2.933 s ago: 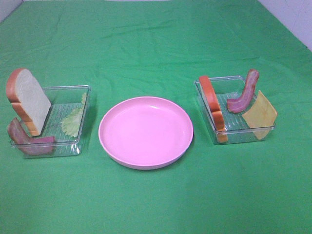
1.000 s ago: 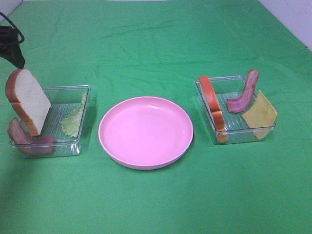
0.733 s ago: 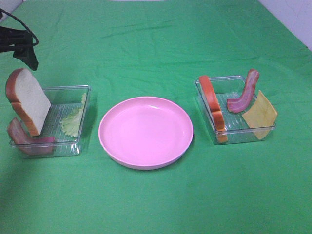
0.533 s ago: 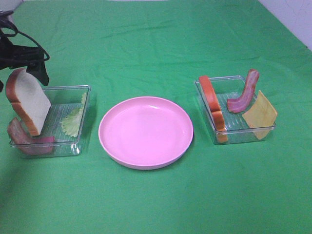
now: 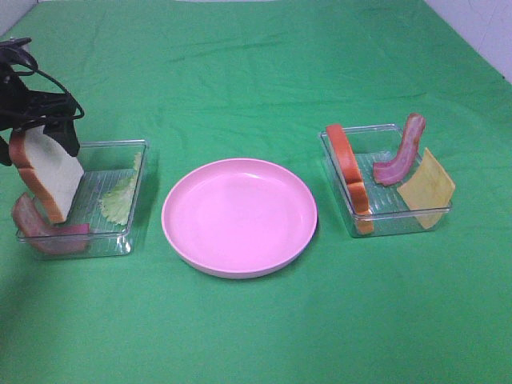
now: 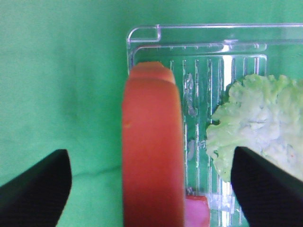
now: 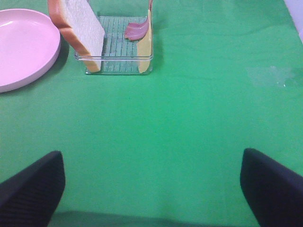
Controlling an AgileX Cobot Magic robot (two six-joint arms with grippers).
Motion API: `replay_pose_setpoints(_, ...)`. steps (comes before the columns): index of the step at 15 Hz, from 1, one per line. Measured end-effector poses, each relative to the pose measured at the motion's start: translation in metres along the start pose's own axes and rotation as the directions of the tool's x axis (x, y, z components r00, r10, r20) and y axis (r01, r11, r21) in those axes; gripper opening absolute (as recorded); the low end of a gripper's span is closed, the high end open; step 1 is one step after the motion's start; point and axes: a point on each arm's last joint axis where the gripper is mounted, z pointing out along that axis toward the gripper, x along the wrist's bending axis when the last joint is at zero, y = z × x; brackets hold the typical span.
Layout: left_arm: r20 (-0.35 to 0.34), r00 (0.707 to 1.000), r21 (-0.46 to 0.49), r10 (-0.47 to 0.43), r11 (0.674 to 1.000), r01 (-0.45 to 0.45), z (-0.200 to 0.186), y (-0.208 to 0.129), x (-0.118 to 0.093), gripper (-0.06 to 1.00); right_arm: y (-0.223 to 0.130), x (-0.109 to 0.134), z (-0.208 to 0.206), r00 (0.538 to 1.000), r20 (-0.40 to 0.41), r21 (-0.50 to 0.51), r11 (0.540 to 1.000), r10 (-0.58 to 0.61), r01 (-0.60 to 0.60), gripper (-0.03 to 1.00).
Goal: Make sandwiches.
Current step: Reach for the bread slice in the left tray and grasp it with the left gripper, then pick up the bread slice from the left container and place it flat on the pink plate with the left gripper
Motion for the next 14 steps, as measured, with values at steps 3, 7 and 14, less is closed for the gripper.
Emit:
replay_pose_setpoints(3, 0.0, 1.0, -0.002, 0.0, 1.0, 0.0, 0.0, 0.0, 0.0, 0.44, 0.0, 0.0, 0.0, 1.0, 0.0, 0.0, 1.0, 0.0, 0.0, 0.96)
replay_pose_setpoints(7, 0.016, 1.0, -0.005, -0.02, 1.0, 0.02, 0.0, 0.001, -0.002, 0.21, 0.0, 0.0, 0.0, 1.0, 0.0, 0.0, 1.0, 0.0, 0.0, 0.96)
replay_pose_setpoints(14, 0.085, 0.996, -0.088, -0.036, 0.995, 0.044, -0.047, 0.006, -0.013, 0.21, 0.0, 0.0, 0.0, 1.0, 0.0, 0.0, 1.0, 0.0, 0.0, 0.96)
